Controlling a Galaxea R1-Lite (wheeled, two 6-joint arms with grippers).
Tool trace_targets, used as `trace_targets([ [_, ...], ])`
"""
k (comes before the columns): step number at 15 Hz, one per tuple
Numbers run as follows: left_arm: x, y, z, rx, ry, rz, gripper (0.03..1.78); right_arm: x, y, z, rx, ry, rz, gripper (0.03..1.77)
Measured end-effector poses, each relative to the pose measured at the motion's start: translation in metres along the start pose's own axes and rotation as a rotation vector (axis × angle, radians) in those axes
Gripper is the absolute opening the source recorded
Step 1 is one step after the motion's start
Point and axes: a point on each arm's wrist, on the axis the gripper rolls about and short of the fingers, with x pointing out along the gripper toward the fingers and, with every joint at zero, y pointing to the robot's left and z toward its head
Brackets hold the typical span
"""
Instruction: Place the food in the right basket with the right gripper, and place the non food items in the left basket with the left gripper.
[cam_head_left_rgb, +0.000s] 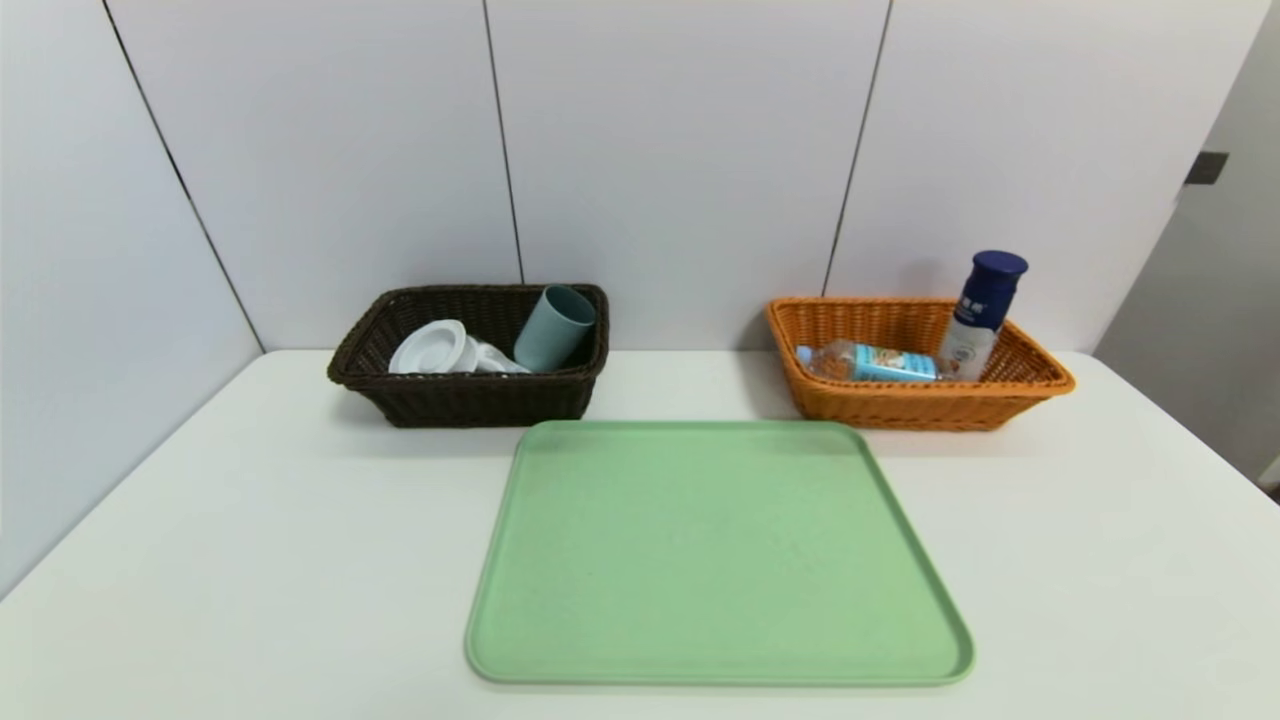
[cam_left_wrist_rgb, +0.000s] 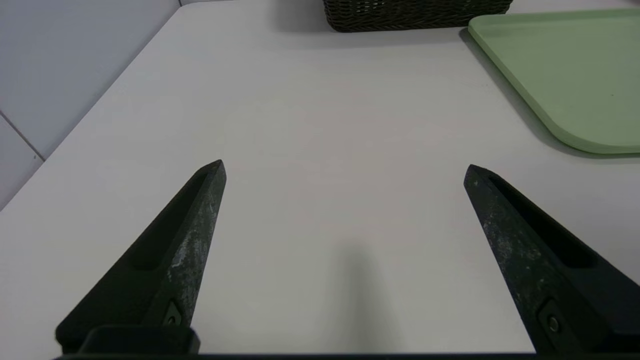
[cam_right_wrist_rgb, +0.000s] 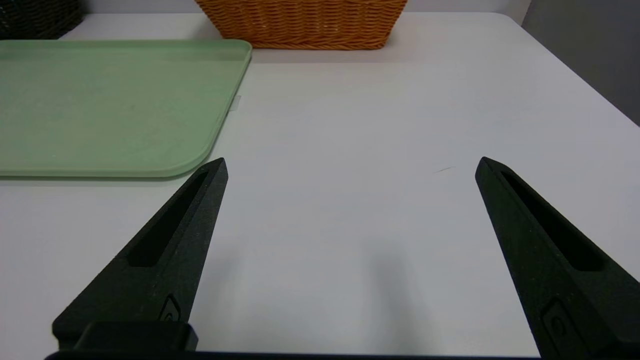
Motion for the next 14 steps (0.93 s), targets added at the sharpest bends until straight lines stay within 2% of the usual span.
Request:
trace_targets([
  [14,0.0005,0.0002,0.0000,-0.020,-0.011,0.009,1.69,0.0000,0.0000,-0.0001,0.000,0.000,-0.001,1.71],
])
